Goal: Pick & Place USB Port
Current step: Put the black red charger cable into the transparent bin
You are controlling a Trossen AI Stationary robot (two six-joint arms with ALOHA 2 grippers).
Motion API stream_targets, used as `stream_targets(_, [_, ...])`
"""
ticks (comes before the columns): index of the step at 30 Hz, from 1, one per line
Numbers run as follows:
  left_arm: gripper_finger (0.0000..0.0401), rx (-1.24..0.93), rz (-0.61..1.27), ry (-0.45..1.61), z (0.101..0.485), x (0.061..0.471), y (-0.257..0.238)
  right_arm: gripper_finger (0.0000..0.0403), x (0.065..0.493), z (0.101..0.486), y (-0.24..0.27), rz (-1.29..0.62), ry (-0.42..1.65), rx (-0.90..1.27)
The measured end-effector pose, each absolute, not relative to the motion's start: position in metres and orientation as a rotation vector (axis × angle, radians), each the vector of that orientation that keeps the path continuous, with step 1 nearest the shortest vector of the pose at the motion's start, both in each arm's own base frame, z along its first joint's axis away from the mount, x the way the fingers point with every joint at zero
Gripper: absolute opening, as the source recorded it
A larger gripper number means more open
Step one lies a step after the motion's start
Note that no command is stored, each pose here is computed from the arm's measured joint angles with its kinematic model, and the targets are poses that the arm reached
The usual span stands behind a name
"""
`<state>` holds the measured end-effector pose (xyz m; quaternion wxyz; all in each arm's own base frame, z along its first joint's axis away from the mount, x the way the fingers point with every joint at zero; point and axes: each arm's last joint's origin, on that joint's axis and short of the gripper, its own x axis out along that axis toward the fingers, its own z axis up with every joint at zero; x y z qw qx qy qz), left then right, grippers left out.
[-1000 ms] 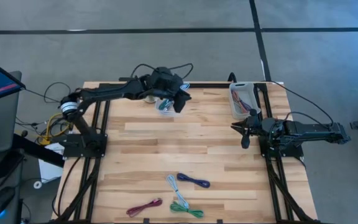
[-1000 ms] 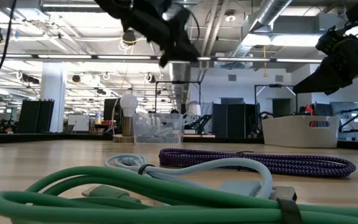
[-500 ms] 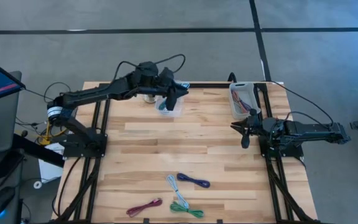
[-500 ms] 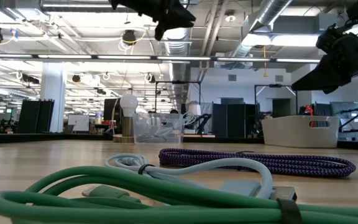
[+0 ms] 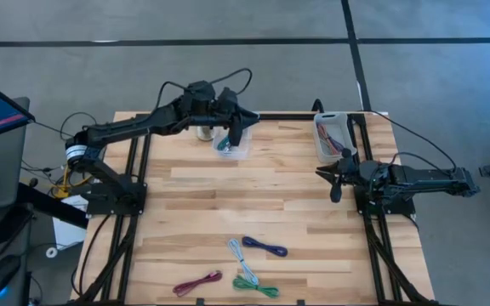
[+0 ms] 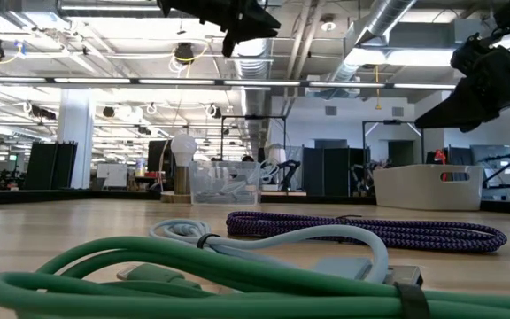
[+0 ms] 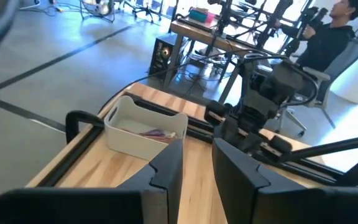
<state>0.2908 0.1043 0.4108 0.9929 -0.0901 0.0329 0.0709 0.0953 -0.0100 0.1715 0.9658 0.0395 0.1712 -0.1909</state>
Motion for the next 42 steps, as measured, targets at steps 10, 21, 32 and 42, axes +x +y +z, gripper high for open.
stream_targets(10, [0.0086, -0.282, 0.036, 0.109, 0.408, 0.292, 0.095, 0.0058, 0.099, 0.182, -0.010, -0.379, 0.232, 0.103])
stream_targets(21, [0.0055, -0.296, -0.328, 0.331, 0.410, 0.265, 0.018, 0.0058, 0.099, 0.183, -0.010, -0.384, 0.215, 0.157])
stream_targets(32, [0.0006, -0.241, -0.230, 0.408, 0.419, 0.218, -0.061, 0.0058, 0.099, 0.183, -0.010, -0.385, 0.215, 0.159])
stream_targets(42, [0.0005, -0.191, -0.379, 0.551, 0.399, 0.210, -0.129, 0.0058, 0.099, 0.183, -0.010, -0.386, 0.215, 0.160])
